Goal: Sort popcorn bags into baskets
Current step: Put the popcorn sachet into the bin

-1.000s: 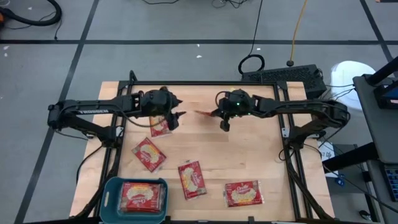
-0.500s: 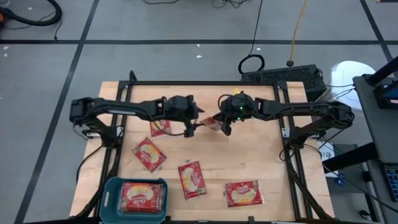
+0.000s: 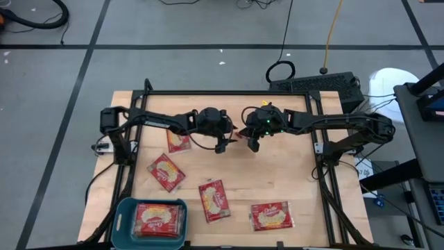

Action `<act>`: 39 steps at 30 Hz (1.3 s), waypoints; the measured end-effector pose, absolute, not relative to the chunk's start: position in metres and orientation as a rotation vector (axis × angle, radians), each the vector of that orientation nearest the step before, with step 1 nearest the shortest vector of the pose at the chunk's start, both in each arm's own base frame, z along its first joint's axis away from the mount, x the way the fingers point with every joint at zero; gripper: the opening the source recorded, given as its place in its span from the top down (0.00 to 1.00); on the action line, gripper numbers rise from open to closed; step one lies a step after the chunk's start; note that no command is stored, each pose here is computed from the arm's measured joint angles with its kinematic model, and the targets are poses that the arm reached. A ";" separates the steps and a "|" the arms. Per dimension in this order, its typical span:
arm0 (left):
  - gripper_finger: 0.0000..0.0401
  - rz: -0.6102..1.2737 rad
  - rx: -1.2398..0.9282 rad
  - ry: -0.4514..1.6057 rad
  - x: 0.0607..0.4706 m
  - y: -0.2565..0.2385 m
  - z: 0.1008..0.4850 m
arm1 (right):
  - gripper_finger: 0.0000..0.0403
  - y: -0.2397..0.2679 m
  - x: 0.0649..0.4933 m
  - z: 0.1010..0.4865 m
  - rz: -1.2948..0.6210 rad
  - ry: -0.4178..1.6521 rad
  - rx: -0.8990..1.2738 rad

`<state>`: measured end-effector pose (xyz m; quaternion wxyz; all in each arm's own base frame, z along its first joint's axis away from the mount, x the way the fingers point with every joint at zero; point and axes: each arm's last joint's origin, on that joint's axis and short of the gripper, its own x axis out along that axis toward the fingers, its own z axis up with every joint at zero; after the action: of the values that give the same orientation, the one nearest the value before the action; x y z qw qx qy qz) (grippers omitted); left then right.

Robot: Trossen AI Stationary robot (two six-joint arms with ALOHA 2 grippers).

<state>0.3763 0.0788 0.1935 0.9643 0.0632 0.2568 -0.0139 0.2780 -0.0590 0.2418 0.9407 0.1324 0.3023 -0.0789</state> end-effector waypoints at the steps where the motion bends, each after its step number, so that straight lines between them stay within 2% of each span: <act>1: 0.34 -0.042 0.123 0.515 0.378 0.081 0.189 | 1.00 -0.059 0.278 0.242 -0.161 0.621 0.271; 5: 0.38 -0.064 0.103 0.546 0.383 0.086 0.169 | 1.00 -0.059 0.277 0.240 -0.162 0.635 0.273; 8: 0.44 -0.063 0.107 0.563 0.384 0.089 0.160 | 1.00 -0.059 0.277 0.240 -0.162 0.634 0.273; 18: 0.84 -0.032 0.040 0.466 0.392 0.094 0.157 | 1.00 -0.059 0.277 0.240 -0.153 0.636 0.305; 21: 0.93 -0.035 0.001 0.466 0.392 0.093 0.157 | 1.00 -0.059 0.277 0.240 -0.157 0.635 0.304; 27: 0.91 -0.032 -0.077 0.462 0.391 0.090 0.162 | 0.96 -0.059 0.273 0.247 -0.168 0.606 0.333; 31: 0.89 -0.015 -0.064 0.480 0.385 0.084 0.179 | 0.86 -0.056 0.262 0.262 -0.201 0.561 0.376; 35: 0.93 -0.018 -0.068 0.518 0.373 0.080 0.199 | 0.74 -0.054 0.248 0.279 -0.255 0.523 0.438; 39: 0.93 -0.030 -0.061 0.570 0.358 0.074 0.218 | 0.64 -0.051 0.247 0.324 -0.305 0.481 0.468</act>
<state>0.3580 0.0742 0.2177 0.9592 -0.0299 0.2809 -0.0147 0.2473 -0.0505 0.3237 0.9328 0.2288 0.2351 -0.1493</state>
